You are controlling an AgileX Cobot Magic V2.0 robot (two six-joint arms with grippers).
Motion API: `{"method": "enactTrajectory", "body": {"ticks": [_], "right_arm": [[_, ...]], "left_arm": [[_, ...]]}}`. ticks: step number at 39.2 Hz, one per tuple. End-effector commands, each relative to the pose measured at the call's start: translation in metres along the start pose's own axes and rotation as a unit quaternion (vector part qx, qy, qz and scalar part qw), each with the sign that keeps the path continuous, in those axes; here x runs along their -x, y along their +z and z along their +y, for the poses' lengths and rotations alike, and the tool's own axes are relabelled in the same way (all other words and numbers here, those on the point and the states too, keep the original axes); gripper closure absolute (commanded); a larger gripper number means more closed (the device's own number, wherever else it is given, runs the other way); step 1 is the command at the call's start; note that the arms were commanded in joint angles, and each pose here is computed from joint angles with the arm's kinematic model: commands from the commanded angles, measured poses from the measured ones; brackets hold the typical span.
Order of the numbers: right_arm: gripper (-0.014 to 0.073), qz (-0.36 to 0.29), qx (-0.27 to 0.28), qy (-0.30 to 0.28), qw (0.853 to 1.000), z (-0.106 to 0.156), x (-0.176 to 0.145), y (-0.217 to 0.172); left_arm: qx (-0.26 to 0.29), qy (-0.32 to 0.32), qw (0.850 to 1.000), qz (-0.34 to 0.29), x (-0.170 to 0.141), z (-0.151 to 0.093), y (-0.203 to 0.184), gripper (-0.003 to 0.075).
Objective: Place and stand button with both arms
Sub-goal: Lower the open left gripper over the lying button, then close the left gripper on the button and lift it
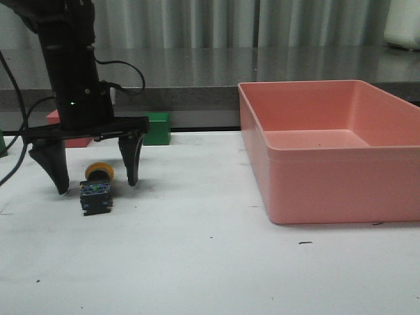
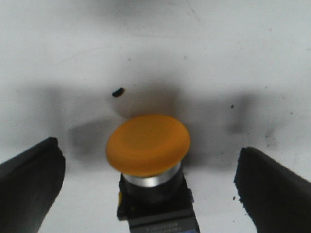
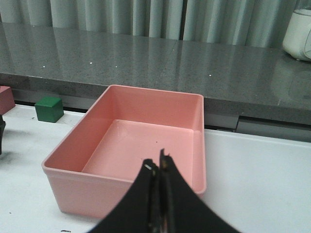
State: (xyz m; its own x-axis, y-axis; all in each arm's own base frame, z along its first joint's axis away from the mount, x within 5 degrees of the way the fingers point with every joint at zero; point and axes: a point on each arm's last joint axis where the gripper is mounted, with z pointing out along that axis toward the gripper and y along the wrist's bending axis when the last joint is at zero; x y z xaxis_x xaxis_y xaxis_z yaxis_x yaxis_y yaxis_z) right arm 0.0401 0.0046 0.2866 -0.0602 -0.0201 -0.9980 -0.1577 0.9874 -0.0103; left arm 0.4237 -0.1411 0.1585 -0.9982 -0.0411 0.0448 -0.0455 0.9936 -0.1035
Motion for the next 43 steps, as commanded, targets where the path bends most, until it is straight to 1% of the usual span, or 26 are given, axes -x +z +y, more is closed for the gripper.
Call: {"method": "enactTrajectory", "body": {"ticks": [1,4,7,10,13,17,19,22,28,33,38,43], "right_arm": [[0.0657,-0.049,-0.002,-0.010,0.999,0.000,0.015,-0.002],[0.0657,-0.049,-0.002,-0.010,0.999,0.000,0.015,-0.002],[0.0657,-0.049,-0.002,-0.010,0.999,0.000,0.015,-0.002],[0.0657,-0.049,-0.002,-0.010,0.999,0.000,0.015,-0.002],[0.0657,-0.049,-0.002,-0.010,0.999,0.000,0.015,-0.002],[0.0657,-0.049,-0.002,-0.010,0.999,0.000,0.015,-0.002],[0.0657,-0.049,-0.002,-0.010,0.999,0.000,0.015,-0.002],[0.0657,-0.049,-0.002,-0.010,0.999,0.000,0.015,-0.002],[0.0657,-0.049,-0.002,-0.010,0.999,0.000,0.015,-0.002],[0.0657,-0.049,-0.002,-0.010,0.999,0.000,0.015,-0.002],[0.0657,-0.049,-0.002,-0.010,0.999,0.000,0.015,-0.002],[0.0657,-0.049,-0.002,-0.010,0.999,0.000,0.015,-0.002]], "left_arm": [[-0.014,-0.007,1.000,-0.009,-0.001,-0.003,-0.021,0.0049],[-0.014,-0.006,1.000,-0.008,-0.001,-0.004,-0.021,0.0053],[-0.014,-0.006,1.000,-0.008,-0.001,-0.004,-0.023,0.0095],[-0.013,-0.005,1.000,-0.004,-0.002,-0.004,-0.024,0.0177],[-0.014,-0.005,1.000,-0.005,-0.002,-0.004,-0.025,0.0289],[-0.014,-0.005,1.000,-0.005,-0.002,-0.004,-0.025,0.0420],[-0.014,-0.005,1.000,-0.005,-0.002,-0.004,-0.025,0.0469],[-0.014,-0.005,1.000,-0.005,-0.002,-0.004,-0.025,0.0510],[-0.015,-0.002,1.000,-0.008,-0.003,-0.005,-0.028,0.0519],[-0.017,0.006,0.999,-0.031,-0.005,-0.005,-0.043,0.0519],[-0.024,0.024,0.996,-0.086,-0.007,-0.006,-0.072,0.0519],[-0.012,0.044,0.985,-0.168,-0.014,-0.005,-0.094,0.0519]]}}
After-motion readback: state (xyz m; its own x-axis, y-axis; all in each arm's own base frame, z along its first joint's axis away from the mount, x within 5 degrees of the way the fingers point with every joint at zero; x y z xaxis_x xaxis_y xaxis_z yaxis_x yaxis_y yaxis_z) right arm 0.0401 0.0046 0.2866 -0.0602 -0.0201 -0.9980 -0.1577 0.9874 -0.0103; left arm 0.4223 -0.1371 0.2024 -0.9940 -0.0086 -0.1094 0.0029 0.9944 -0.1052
